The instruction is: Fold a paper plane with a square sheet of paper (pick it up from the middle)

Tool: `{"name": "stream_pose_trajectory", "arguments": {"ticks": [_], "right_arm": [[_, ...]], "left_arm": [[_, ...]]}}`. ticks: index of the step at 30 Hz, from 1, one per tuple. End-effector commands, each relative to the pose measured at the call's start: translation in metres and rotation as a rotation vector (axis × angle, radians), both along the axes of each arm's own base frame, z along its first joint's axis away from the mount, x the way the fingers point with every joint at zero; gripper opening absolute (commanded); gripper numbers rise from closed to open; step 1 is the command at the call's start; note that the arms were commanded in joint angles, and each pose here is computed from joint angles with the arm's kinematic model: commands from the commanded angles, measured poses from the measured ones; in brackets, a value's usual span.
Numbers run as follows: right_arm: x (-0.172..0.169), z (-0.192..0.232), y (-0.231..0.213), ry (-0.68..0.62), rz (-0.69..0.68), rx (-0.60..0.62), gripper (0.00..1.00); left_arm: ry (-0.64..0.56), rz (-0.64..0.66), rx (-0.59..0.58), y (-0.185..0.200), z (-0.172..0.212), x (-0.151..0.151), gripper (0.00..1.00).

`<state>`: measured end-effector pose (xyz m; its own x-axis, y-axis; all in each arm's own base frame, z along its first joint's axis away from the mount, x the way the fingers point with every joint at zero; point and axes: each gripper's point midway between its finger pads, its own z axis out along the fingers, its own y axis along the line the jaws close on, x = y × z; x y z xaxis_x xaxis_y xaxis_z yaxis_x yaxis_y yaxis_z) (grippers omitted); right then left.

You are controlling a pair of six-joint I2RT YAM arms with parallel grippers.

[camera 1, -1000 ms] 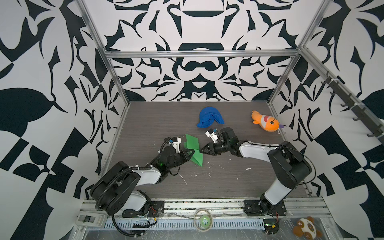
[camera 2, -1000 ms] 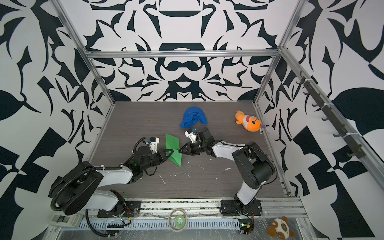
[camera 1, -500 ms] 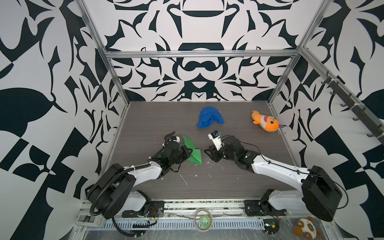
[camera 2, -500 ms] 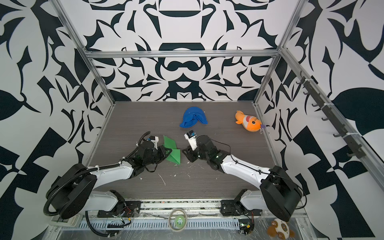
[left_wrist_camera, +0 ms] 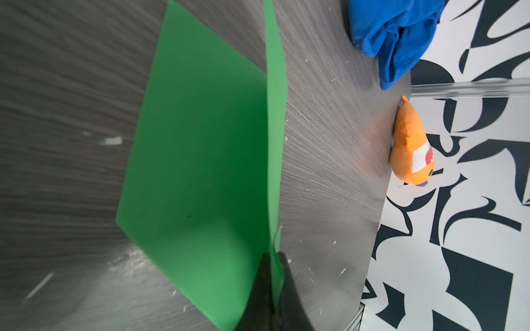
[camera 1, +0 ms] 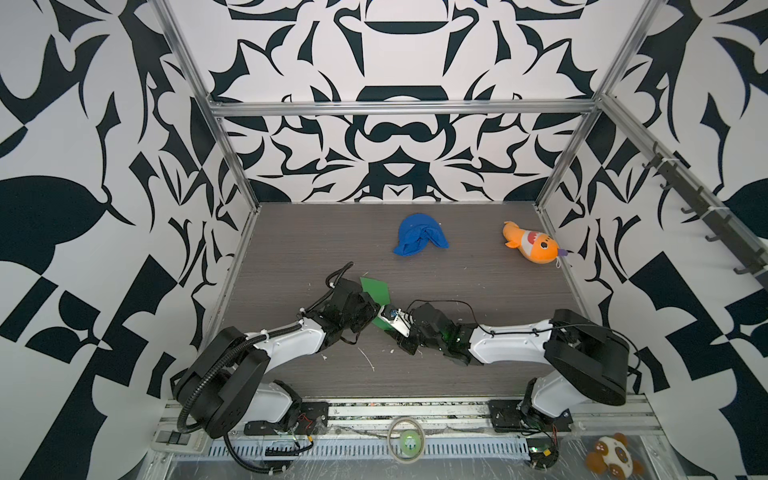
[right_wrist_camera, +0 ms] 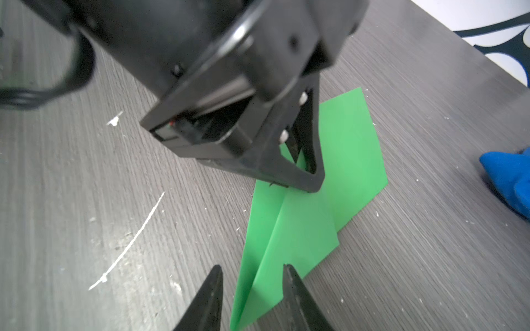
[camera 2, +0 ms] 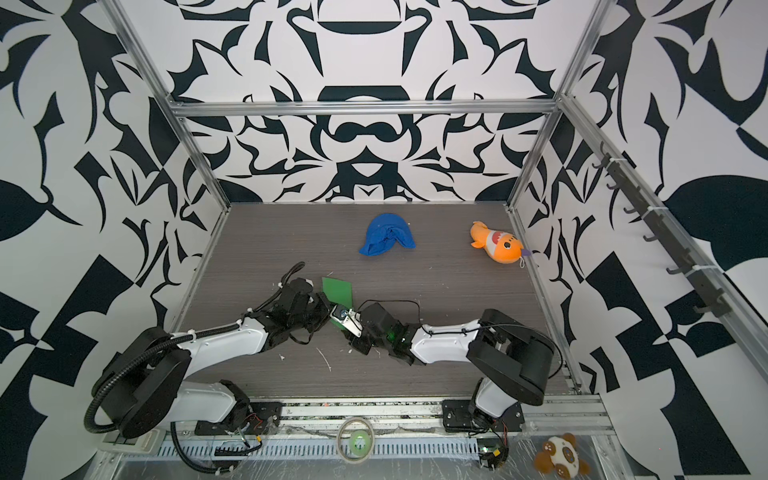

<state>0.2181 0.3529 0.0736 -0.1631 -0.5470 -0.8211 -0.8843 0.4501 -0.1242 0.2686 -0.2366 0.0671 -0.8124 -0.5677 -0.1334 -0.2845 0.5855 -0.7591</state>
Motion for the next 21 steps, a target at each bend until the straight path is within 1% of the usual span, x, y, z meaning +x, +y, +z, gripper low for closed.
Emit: {"name": "stream_pose_trajectory", "arguments": {"ticks": [1, 5, 9, 14, 21], "right_arm": [[0.013, 0.022, 0.012, -0.114, -0.010, 0.059, 0.36], [0.015, 0.016, 0.017, -0.134, -0.012, 0.052, 0.34], [0.020, 0.008, 0.017, -0.164, -0.042, 0.043, 0.30], [0.020, 0.002, 0.011, -0.182, -0.050, 0.025, 0.20], [0.015, -0.005, 0.004, -0.192, -0.026, -0.014, 0.08]], "left_arm": [[0.025, 0.048, -0.013, 0.002, 0.003, 0.005, 0.06], [0.037, 0.061, -0.023, 0.001, 0.002, 0.005, 0.08], [0.050, 0.074, -0.030, 0.002, 0.000, 0.005, 0.09], [0.054, 0.091, -0.037, 0.005, 0.000, 0.005, 0.11], [0.067, 0.117, -0.029, 0.016, 0.000, 0.005, 0.16]]}}
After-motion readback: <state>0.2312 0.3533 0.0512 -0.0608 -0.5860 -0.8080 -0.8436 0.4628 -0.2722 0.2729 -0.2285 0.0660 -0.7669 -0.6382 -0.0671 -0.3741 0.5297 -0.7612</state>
